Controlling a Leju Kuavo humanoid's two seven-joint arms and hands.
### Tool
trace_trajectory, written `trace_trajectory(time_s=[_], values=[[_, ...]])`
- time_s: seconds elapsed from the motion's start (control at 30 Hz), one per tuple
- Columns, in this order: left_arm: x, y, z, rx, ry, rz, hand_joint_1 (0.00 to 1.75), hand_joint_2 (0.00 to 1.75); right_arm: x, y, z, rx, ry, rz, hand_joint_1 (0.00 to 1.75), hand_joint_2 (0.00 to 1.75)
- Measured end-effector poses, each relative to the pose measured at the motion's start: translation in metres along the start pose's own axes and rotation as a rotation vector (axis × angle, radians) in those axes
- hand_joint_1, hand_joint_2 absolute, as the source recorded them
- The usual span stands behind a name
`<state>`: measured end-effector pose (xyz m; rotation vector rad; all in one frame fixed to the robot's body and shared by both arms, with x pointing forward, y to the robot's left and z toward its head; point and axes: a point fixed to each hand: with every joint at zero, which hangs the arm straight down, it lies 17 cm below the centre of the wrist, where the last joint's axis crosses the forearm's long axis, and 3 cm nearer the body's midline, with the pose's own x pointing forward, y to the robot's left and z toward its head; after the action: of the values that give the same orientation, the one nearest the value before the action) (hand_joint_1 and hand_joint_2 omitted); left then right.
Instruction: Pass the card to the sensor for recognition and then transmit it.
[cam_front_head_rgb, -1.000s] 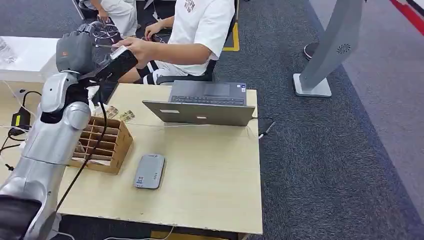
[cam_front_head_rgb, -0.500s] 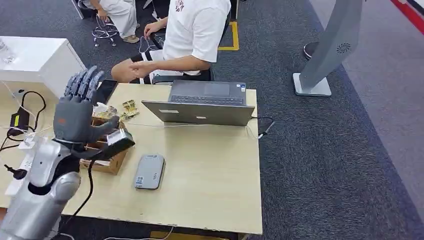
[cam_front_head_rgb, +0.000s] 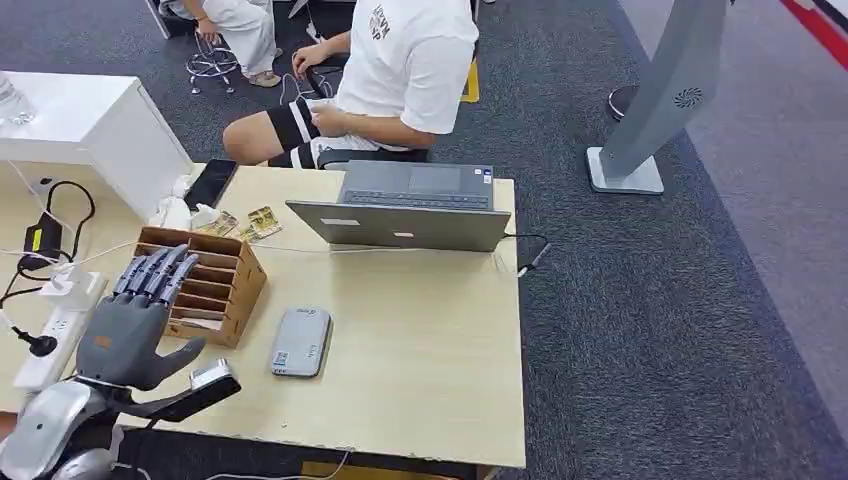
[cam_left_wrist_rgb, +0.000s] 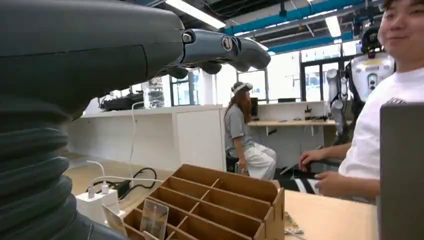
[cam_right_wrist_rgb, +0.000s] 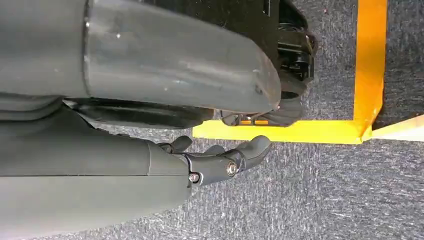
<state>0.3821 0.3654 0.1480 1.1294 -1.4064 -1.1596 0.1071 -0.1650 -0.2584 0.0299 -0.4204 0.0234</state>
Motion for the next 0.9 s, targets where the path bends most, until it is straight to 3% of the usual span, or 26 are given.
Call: trace_trajectory(time_s=[0.27, 0.9], values=[[-0.039, -0.034, 0.007, -0.124, 0.117, -0.017, 0.00, 1.75, -0.003, -0.002, 0.000, -0.010, 0.013, 0.008, 0.00, 0.00], [-0.067, -0.068, 0.017, -0.212, 0.213, -0.028, 0.00, 1.75, -0.006, 0.001, 0.000, 0.007, 0.029, 0.035, 0.00, 0.00]])
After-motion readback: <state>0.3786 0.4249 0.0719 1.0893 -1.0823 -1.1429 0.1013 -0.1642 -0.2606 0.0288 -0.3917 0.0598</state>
